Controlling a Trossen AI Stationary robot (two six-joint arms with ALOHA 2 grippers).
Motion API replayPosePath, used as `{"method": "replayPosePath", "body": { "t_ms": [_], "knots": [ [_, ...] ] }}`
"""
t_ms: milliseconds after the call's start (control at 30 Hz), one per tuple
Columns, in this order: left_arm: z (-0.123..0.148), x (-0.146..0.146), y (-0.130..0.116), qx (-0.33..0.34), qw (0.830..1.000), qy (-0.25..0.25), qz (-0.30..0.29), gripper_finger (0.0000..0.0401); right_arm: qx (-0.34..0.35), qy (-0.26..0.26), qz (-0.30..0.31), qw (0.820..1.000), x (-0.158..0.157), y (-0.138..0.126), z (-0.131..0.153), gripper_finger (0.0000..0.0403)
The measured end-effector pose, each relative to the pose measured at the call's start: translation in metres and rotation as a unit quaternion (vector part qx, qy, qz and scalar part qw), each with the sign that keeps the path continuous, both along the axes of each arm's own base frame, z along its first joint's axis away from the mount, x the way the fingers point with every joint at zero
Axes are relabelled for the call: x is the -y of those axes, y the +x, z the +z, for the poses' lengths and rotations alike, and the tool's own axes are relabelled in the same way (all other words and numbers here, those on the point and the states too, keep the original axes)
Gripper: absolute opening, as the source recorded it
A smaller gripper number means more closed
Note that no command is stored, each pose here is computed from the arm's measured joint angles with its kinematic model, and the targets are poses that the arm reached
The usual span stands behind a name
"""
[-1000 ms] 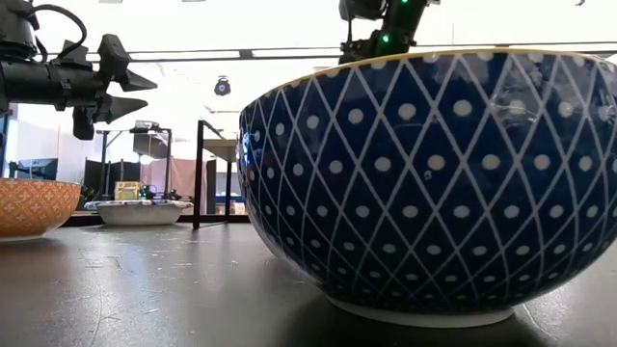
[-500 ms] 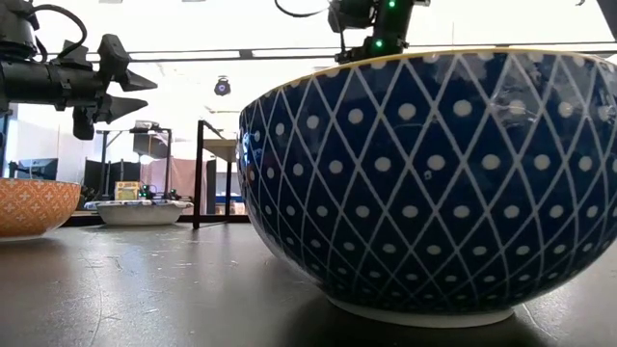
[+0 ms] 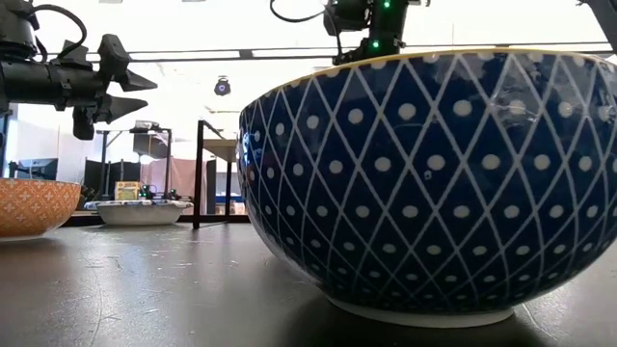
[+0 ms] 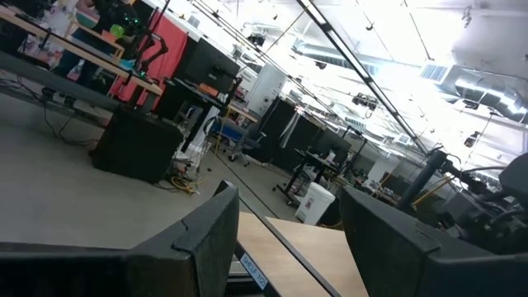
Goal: Place and stack bowls onto a shelf
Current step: Put the red bowl on the shelf, then stack the yellow bowl on top of the red bowl on the shelf
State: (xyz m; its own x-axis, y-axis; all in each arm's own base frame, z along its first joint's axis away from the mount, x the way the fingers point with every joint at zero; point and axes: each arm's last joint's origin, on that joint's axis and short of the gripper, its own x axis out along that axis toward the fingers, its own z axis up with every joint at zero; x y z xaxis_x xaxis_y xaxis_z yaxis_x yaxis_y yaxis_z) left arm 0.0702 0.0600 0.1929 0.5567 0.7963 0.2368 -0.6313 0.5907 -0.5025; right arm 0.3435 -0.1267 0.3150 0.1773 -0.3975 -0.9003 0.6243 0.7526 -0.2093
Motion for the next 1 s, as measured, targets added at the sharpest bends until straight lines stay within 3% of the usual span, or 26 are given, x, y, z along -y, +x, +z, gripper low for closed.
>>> {"method": "replayPosePath", "body": {
  "t_ms": [333,1000],
  "knots": [
    [0.0,0.0,0.0,0.0,1.0,0.0,0.0,0.0195,0.004,0.0,0.0,1.0,-0.001,-0.002,0.003,0.0084],
    [0.0,0.0,0.0,0.0,1.0,0.0,0.0,0.0195,0.05,0.001,0.002,0.999,-0.018,-0.014,0.028,0.0115]
  ]
}}
